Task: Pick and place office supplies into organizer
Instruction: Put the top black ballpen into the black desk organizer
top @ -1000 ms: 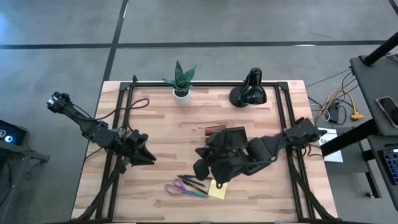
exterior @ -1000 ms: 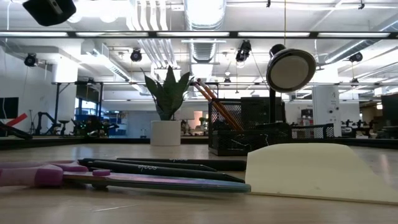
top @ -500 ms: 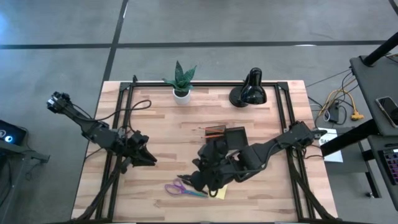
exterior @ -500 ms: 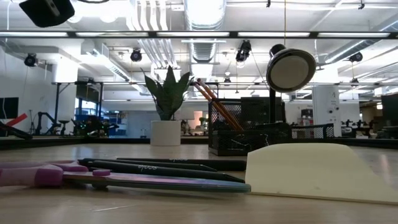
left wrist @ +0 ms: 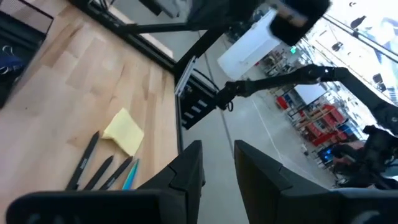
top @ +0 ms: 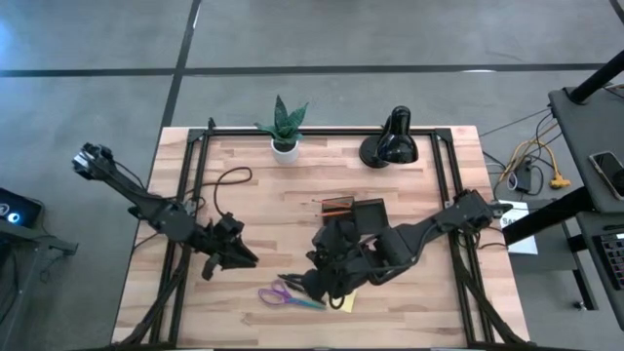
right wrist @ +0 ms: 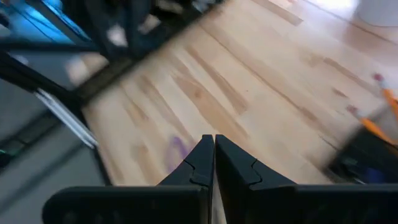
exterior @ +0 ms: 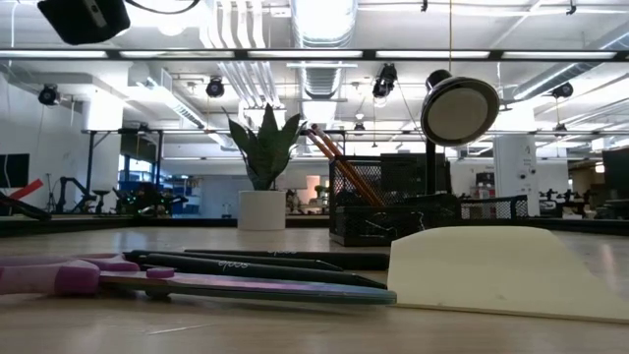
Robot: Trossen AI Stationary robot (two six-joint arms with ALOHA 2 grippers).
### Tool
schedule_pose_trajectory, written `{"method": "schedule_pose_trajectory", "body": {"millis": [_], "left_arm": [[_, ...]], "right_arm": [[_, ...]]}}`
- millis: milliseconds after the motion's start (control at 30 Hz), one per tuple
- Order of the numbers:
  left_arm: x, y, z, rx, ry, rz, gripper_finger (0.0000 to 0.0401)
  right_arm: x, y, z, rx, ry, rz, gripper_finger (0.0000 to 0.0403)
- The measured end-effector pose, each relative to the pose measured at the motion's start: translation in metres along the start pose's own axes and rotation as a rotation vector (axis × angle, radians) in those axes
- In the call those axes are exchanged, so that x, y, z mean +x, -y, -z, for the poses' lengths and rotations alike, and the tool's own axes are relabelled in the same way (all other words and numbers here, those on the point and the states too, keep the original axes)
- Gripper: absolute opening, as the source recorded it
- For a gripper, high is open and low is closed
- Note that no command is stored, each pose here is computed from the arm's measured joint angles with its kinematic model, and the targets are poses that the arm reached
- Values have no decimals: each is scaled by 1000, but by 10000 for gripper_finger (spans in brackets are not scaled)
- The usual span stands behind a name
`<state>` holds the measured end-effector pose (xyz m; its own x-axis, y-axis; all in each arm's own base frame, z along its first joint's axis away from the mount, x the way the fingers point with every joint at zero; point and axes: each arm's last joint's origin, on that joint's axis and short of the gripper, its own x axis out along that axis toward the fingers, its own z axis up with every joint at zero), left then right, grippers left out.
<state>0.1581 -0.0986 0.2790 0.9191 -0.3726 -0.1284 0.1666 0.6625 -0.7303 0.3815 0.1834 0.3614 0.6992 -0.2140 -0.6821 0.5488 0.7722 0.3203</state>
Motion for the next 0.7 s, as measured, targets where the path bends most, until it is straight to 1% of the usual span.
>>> {"method": "schedule_pose_trajectory", "body": {"millis": [133,267,400,600,700], "left_arm": [[9,0,3,-6,4,3,77],[15,2,5,-11,10,24,77],[20,2,8,-32,-2,32,77],[16,4,6,-55,7,46,77],[14,5,4,-57,15,55,77]], "right_arm": [[-1,14,12,-83,-143,116,9],[-6,27,20,-136,-243,226,9],[-6,26,22,-136,-240,218,9],[-5,23,20,-28,-215,201,9],[-6,20,22,-20,-237,176,9]]}}
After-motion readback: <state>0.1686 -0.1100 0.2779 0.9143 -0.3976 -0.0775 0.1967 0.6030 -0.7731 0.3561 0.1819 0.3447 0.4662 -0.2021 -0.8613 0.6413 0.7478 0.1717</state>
